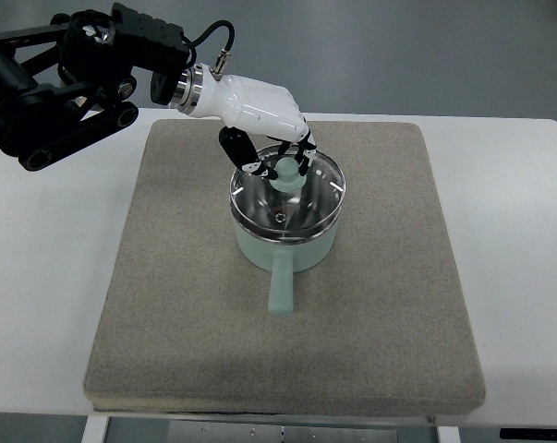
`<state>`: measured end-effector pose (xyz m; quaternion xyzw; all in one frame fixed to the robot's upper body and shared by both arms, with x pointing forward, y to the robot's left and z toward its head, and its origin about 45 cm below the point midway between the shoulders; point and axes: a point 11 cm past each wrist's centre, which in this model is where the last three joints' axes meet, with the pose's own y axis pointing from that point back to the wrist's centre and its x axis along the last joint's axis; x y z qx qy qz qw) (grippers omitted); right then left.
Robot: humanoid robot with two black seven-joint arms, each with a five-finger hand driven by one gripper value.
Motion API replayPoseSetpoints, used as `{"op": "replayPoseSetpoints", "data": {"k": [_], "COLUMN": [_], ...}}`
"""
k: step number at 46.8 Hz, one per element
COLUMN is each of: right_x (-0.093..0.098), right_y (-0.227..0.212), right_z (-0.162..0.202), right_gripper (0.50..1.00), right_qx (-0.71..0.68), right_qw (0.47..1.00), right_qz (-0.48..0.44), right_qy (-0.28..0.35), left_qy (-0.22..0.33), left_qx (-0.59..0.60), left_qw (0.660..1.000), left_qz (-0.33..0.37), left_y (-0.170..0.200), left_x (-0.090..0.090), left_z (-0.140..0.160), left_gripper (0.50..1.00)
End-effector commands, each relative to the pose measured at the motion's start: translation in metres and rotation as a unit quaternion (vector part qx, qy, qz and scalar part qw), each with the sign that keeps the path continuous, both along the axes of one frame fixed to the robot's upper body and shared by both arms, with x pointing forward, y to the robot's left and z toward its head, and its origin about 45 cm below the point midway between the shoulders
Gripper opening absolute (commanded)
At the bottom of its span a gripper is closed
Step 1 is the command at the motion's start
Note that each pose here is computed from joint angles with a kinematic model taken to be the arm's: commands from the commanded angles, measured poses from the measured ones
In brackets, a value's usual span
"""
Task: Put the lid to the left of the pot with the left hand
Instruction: 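Lift the glass lid off the pot with the left hand, then lower the lid onto the mat beside the pot, nearer the left hand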
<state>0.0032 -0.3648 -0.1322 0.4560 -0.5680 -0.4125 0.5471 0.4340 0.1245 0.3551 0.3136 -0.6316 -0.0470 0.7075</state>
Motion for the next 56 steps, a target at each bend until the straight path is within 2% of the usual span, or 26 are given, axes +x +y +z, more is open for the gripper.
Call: {"op": "replayPoseSetpoints", "data": {"k": [1,23,34,56], "right_x": [0.000,0.000,0.000,0.000], "right_y": [0.000,0.000,0.000,0.000], "right_z": [0.000,0.000,0.000,0.000], "right_gripper": [0.921,0.921,0.921,0.921], "right_qx": [0.000,0.000,0.000,0.000], "right_qw": [1.000,1.000,1.000,1.000], "right_qz": [0.000,0.000,0.000,0.000], "right_qy": [0.000,0.000,0.000,0.000], "left_qy": [-0.003,-0.008,-0.010,-0.017], "left_qx": [-0.001,-0.003,-0.004,0.011], "left_qw": [1.000,0.996,0.991,0.976], "left_qz": [0.015,0.088,0.137,0.215], "left_y": [0.007,0.049,0.082,0.163], "left_x": [0.007,0.034,0.047,0.046], "left_z": [0.001,0.002,0.007,0.021], "left_gripper": [0.500,0.500,0.500,0.500]}}
